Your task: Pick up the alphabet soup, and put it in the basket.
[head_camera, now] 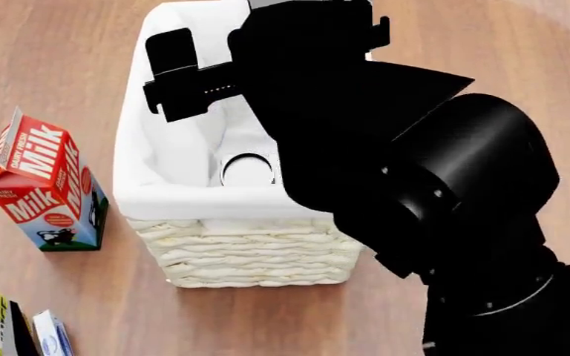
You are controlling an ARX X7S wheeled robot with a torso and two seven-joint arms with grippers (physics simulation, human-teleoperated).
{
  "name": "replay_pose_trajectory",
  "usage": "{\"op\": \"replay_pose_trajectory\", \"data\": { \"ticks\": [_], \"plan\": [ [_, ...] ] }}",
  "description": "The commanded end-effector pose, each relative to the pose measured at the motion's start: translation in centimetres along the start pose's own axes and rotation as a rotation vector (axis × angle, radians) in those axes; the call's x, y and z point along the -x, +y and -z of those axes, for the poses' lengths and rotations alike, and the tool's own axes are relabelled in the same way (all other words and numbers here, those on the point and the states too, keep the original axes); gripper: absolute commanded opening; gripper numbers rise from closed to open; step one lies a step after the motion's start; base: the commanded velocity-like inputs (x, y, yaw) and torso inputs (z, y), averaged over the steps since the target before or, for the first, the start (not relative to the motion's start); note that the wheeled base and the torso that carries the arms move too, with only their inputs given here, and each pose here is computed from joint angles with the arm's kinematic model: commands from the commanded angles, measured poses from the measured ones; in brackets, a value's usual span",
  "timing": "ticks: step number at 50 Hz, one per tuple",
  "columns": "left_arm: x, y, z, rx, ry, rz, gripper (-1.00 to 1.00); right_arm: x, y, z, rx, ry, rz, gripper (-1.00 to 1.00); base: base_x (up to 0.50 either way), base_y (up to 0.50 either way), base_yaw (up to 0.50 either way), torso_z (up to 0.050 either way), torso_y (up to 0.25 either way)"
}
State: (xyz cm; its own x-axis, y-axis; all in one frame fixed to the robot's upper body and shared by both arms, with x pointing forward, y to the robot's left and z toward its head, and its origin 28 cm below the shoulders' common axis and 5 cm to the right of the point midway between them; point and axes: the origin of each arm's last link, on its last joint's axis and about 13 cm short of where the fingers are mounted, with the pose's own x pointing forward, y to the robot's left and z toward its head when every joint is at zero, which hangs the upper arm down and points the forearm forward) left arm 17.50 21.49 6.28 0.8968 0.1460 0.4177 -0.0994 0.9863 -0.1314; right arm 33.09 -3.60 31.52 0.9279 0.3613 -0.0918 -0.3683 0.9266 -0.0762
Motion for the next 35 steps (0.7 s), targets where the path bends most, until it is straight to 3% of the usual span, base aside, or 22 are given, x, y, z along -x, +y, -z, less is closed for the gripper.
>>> {"op": "replay_pose_trajectory", "data": {
  "ticks": [1,7,14,22,27,35],
  "plan": [
    [0.0,0.1,0.0,-0.002,-0.001,-0.006,1.0,4.1,0.0,-1.5,0.078,-0.132,-0.005,1.0,0.0,0.0,0.0,0.0,0.0],
    [0.0,0.1,0.1,-0.004,-0.001,-0.006,1.0,6.5,-0.2,-1.2,0.125,-0.212,0.016,1.0,0.0,0.0,0.0,0.0,0.0],
    [0.0,0.2,0.0,-0.005,-0.009,-0.014,1.0,9.6,-0.4,1.9,0.168,-0.303,0.033,1.0,0.0,0.0,0.0,0.0,0.0],
    [0.1,0.6,-0.2,-0.003,-0.021,-0.033,1.0,12.6,-1.8,6.3,0.129,-0.39,0.078,1.0,0.0,0.0,0.0,0.0,0.0],
    [0.3,0.6,-0.6,-0.002,-0.035,-0.036,1.0,15.4,-2.5,9.6,0.137,-0.466,0.176,1.0,0.0,0.0,0.0,0.0,0.0],
    [0.5,0.7,-1.1,0.002,-0.062,-0.047,1.0,17.5,-4.0,14.9,0.049,-0.5,0.26,1.0,0.0,0.0,0.0,0.0,0.0]
  ]
}}
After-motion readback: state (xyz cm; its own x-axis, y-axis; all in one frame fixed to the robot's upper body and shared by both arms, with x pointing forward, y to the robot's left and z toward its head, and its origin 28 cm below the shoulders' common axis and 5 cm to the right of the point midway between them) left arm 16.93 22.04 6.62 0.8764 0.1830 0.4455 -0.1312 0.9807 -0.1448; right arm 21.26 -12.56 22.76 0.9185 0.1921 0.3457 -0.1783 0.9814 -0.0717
